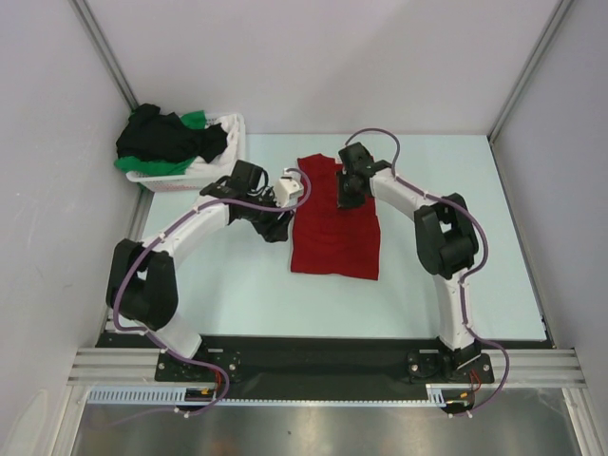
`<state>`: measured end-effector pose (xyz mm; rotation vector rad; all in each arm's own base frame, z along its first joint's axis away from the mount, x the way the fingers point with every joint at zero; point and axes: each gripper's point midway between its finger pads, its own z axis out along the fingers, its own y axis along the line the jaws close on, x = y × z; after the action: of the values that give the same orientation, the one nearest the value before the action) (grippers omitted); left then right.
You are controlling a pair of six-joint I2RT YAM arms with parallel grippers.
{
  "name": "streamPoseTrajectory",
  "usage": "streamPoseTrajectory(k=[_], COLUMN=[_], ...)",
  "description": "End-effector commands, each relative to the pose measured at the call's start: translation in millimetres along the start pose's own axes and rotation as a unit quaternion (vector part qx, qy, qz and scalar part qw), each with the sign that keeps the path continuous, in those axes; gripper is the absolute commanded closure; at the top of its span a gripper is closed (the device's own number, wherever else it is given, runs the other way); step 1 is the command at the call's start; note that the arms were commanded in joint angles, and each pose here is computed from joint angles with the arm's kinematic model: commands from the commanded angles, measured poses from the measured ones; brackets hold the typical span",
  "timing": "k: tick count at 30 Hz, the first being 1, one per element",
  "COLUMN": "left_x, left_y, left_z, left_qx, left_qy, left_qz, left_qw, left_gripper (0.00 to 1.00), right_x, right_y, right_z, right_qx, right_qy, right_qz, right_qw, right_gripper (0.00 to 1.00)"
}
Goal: Fold and stack the t-shirts
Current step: Fold the tshirt
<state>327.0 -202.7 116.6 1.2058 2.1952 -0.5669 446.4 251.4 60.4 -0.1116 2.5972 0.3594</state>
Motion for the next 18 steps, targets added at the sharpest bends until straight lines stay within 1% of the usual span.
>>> streamPoseTrajectory(k=[1, 4, 5, 7, 8, 9, 10, 11, 12, 13, 14, 15, 16, 17, 18], left_x=[-5, -2, -2, 6, 6, 13, 17, 23, 27, 33, 34, 45, 48, 48, 56], left_y=[-31, -54, -59, -79, -83, -96, -96, -102, -102, -99, -97, -95, -92, -84, -82], left_z=[-5, 1, 5, 16, 21, 28, 33, 41, 44, 47, 51, 55, 57, 60, 62], left_qx=[0.062, 0.085, 0.086, 0.096, 0.094, 0.104, 0.095, 0.096, 0.09, 0.082, 0.075, 0.071, 0.062, 0.042, 0.038], left_qy=[-0.015, -0.009, -0.009, 0.007, 0.007, 0.015, 0.021, 0.023, 0.027, 0.037, 0.036, 0.047, 0.05, 0.05, 0.057], left_qz=[0.042, 0.086, 0.103, 0.151, 0.171, 0.194, 0.221, 0.243, 0.256, 0.274, 0.283, 0.286, 0.291, 0.299, 0.299], left_qw=[0.997, 0.993, 0.991, 0.984, 0.981, 0.975, 0.97, 0.965, 0.962, 0.958, 0.955, 0.954, 0.953, 0.952, 0.952], left_gripper=[0.41, 0.41, 0.41, 0.4, 0.4, 0.39, 0.39, 0.36, 0.35, 0.35, 0.35, 0.34, 0.34, 0.34, 0.33], right_x=[-20, -41, -49, -50, -30, -31, -17, 18, 29, 45, 59, 94, 99, 111, 115], right_y=[-28, -29, -26, -25, -33, -31, -36, -41, -38, -40, -40, -45, -43, -44, -39], right_z=[3, -21, -43, -64, -65, -86, -91, -85, -100, -101, -104, -99, -110, -111, -112], right_qx=[0.048, 0.045, 0.036, 0.021, 0.028, 0.02, 0.023, 0.022, 0.008, 0.004, -0.002, -0.001, -0.01, -0.012, -0.021], right_qy=[-0.004, -0.032, -0.049, -0.059, -0.041, -0.057, -0.048, -0.009, -0.008, 0.004, 0.014, 0.051, 0.043, 0.049, 0.043], right_qz=[-0.004, 0.002, 0.006, 0.017, 0.027, 0.033, 0.04, 0.056, 0.064, 0.072, 0.083, 0.101, 0.11, 0.116, 0.132], right_qw=[0.999, 0.998, 0.998, 0.998, 0.998, 0.998, 0.998, 0.998, 0.998, 0.997, 0.996, 0.994, 0.993, 0.992, 0.99], right_gripper=[0.73, 0.72, 0.7, 0.68, 0.65, 0.64, 0.62, 0.58, 0.57, 0.55, 0.54, 0.54, 0.53, 0.53, 0.53])
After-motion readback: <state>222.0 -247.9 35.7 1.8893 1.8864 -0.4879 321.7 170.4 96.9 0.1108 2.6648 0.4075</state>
